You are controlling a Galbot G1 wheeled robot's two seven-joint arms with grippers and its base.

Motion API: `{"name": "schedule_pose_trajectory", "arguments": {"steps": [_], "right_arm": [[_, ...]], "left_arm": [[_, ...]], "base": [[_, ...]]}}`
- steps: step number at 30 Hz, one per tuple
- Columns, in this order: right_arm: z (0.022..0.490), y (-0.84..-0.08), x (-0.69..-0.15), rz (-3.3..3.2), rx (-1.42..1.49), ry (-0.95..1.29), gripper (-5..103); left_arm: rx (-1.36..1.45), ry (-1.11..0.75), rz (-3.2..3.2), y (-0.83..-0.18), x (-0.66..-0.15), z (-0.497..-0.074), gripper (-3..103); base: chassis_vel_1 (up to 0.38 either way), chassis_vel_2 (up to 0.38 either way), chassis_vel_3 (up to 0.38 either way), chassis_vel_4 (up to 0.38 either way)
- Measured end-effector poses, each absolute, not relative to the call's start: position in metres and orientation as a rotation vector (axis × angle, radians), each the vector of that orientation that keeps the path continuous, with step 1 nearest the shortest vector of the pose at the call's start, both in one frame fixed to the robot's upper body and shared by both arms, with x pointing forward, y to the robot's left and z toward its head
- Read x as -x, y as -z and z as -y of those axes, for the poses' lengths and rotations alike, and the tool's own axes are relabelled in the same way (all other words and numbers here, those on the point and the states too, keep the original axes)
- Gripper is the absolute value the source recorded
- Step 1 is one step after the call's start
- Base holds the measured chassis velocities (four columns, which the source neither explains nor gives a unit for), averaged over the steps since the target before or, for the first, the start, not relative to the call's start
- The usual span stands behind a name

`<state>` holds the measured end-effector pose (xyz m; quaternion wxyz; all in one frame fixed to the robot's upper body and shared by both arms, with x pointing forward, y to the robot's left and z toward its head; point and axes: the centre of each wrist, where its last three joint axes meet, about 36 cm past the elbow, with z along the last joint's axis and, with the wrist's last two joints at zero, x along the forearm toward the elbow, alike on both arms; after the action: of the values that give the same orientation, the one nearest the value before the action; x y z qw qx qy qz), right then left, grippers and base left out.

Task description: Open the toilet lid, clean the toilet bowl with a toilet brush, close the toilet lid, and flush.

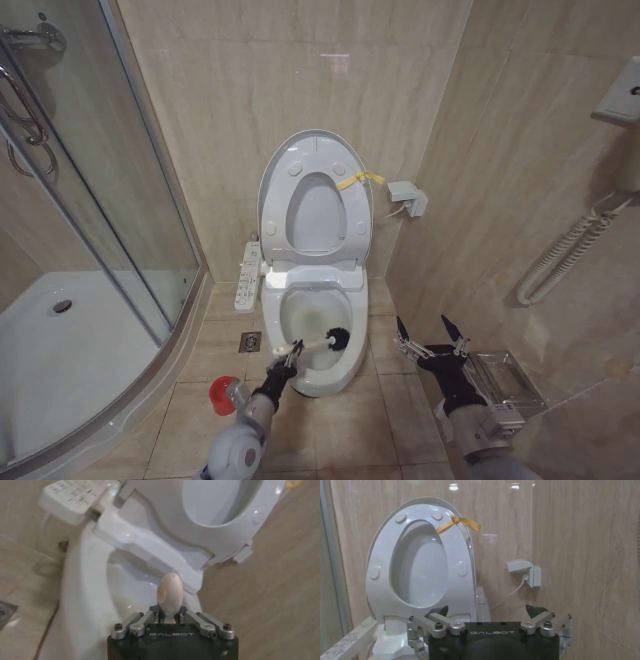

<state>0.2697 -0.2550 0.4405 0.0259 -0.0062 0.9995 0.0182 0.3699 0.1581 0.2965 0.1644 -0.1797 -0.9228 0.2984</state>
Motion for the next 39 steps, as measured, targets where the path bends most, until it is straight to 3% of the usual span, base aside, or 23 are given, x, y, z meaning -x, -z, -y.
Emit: {"name": "schedule_pose_trajectory", "arguments": {"steps": [12,22,39], "right_arm": [[0.255,-0.440,-0.270,-3.089,0.019,-0.056,100],[0.255,-0.440,-0.270,-3.089,0.019,-0.056,100],[0.255,-0.440,-0.270,-3.089,0.019,-0.056,100]], "left_arm": [[0.591,-0.731,2.762,-0.294,-0.398,-0.180,18],[0.929,-0.676,2.864,-0.286,-0.464,-0.187,18],[0.946,-0.543,2.985,-0.293,-0.442,-0.197,18]], "base": [[0.000,0.000,0.000,0.000],[0.000,0.000,0.000,0.000],[0.000,0.000,0.000,0.000]]}}
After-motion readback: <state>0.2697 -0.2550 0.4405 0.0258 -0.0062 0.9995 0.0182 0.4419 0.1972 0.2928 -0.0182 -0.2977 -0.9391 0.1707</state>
